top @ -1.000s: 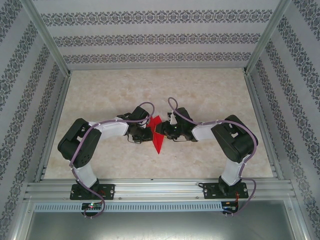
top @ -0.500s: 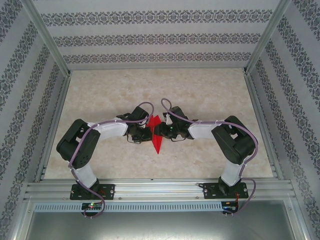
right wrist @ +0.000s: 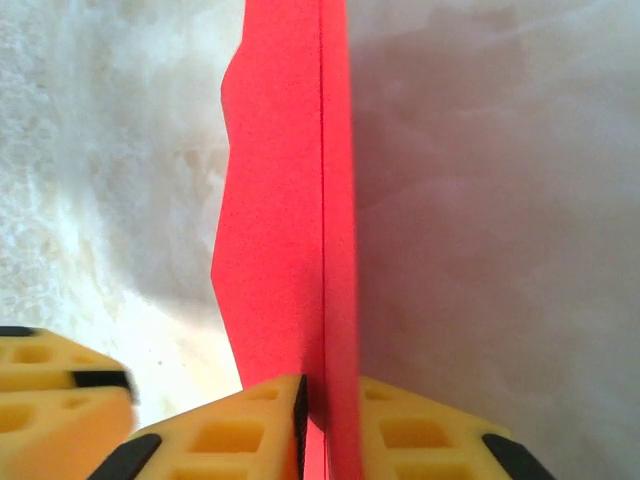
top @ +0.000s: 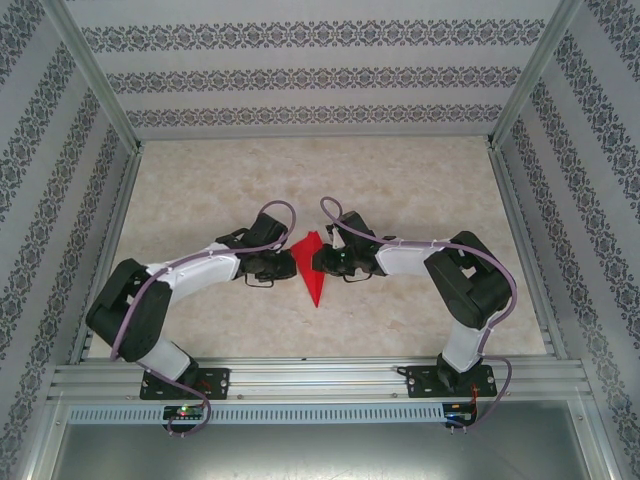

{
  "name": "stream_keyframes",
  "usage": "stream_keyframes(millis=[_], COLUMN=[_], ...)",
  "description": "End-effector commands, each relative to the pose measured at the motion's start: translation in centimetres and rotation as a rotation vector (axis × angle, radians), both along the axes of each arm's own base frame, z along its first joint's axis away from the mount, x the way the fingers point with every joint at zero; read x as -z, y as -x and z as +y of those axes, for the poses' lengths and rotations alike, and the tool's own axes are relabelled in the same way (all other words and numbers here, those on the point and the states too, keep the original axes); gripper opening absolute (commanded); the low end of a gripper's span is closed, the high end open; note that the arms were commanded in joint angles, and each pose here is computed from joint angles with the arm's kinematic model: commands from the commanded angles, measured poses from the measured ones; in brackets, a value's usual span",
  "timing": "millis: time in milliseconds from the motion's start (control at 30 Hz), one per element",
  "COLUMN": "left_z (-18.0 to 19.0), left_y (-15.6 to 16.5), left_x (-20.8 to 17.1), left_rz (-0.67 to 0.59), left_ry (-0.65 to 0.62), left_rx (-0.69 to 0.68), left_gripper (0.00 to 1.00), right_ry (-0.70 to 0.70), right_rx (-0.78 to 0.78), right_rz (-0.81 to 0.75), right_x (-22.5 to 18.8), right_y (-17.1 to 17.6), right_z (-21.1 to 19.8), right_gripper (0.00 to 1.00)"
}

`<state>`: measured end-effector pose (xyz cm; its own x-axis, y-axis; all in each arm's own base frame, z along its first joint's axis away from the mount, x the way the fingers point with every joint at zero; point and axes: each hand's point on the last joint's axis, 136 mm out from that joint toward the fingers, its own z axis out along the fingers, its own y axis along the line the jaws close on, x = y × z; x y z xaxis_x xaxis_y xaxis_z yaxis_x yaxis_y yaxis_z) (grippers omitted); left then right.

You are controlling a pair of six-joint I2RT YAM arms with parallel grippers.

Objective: Fold a paper plane with a square sheet of paper (pick it up from the middle)
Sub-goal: Turn over the paper at the center of the table.

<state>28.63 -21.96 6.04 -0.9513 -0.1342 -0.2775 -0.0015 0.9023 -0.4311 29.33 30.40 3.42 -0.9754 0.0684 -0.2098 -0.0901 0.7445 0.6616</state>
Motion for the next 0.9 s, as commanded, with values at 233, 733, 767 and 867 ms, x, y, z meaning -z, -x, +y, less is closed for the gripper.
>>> stream_keyframes(millis=[233, 733, 767, 867], left_z=[5.8, 14.3, 14.9, 16.4], left_y=[-0.1, 2.6, 2.9, 3.8], left_x=[-3.5, -6.7, -6.9, -7.7], left_rz=[-0.174, -0.368, -0.377, -0.422], left_ry=[-0.121, -0.202, -0.210, -0.210], left_rx=[-0.223, -0.557, -0.582, -0.634], left_gripper=[0.20, 0.35, 0.36, 0.40], right_ry=[0.060, 1.063, 1.114, 1.221], right_rx=[-0.001, -0.019, -0.023, -0.046], right_rz=[-0.147, -0.436, -0.443, -0.410], right_x=[-5.4, -11.2, -11.3, -10.2], right_y=[-0.4, -0.3, -0.3, -0.3], right_z=[-1.2, -9.3, -9.3, -8.7], right_gripper=[0.08, 0.06, 0.07, 0.07])
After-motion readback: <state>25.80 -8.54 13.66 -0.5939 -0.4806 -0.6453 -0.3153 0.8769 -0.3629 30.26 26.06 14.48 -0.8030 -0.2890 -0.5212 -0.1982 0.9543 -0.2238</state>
